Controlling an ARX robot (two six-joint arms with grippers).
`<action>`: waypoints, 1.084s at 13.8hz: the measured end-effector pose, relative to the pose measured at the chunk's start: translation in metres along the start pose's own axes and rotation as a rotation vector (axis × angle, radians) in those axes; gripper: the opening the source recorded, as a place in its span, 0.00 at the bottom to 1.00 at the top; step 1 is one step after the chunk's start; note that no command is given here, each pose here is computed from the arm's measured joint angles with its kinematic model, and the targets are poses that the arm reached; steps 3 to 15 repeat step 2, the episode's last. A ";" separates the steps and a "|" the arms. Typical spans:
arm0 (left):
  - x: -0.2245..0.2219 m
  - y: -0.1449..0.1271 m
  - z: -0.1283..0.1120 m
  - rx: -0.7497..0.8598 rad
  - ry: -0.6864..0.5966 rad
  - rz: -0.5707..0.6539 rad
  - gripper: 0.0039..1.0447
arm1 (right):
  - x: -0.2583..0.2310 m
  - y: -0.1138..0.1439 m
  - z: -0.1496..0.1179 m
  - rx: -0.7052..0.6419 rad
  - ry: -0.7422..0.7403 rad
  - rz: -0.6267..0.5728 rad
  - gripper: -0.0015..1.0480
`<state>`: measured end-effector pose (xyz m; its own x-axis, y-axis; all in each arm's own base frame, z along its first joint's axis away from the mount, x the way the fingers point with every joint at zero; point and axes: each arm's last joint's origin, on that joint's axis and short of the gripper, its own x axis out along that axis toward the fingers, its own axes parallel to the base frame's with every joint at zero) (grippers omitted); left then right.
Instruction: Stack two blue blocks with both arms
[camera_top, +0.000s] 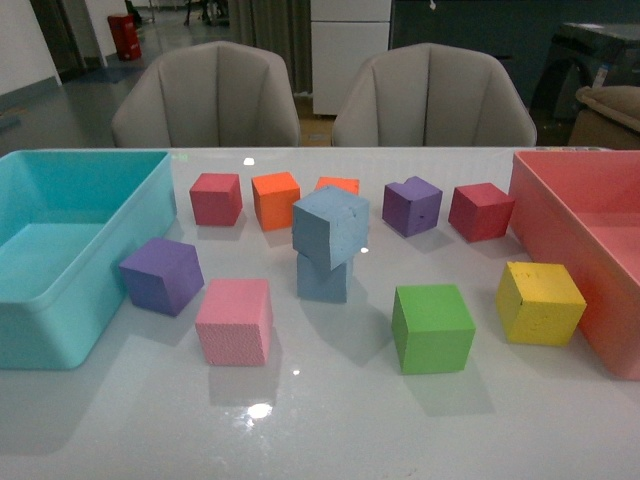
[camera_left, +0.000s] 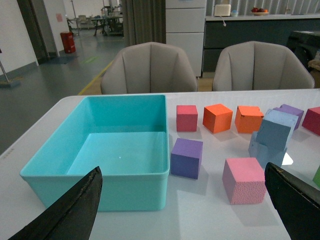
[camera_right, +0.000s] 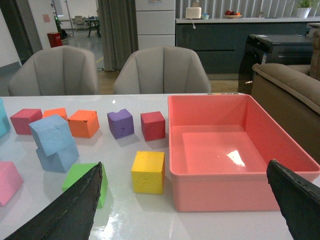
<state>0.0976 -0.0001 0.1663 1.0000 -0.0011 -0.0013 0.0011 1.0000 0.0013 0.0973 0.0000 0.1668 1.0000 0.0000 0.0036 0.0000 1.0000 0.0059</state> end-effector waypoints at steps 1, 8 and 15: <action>0.000 0.000 0.000 0.000 0.000 0.000 0.94 | 0.000 0.000 0.000 0.000 0.000 0.000 0.94; 0.000 0.000 0.000 0.000 0.000 0.000 0.94 | 0.000 0.000 0.000 0.000 0.000 0.000 0.94; 0.000 0.000 0.000 0.000 0.000 0.000 0.94 | 0.000 0.000 0.000 0.000 0.000 0.000 0.94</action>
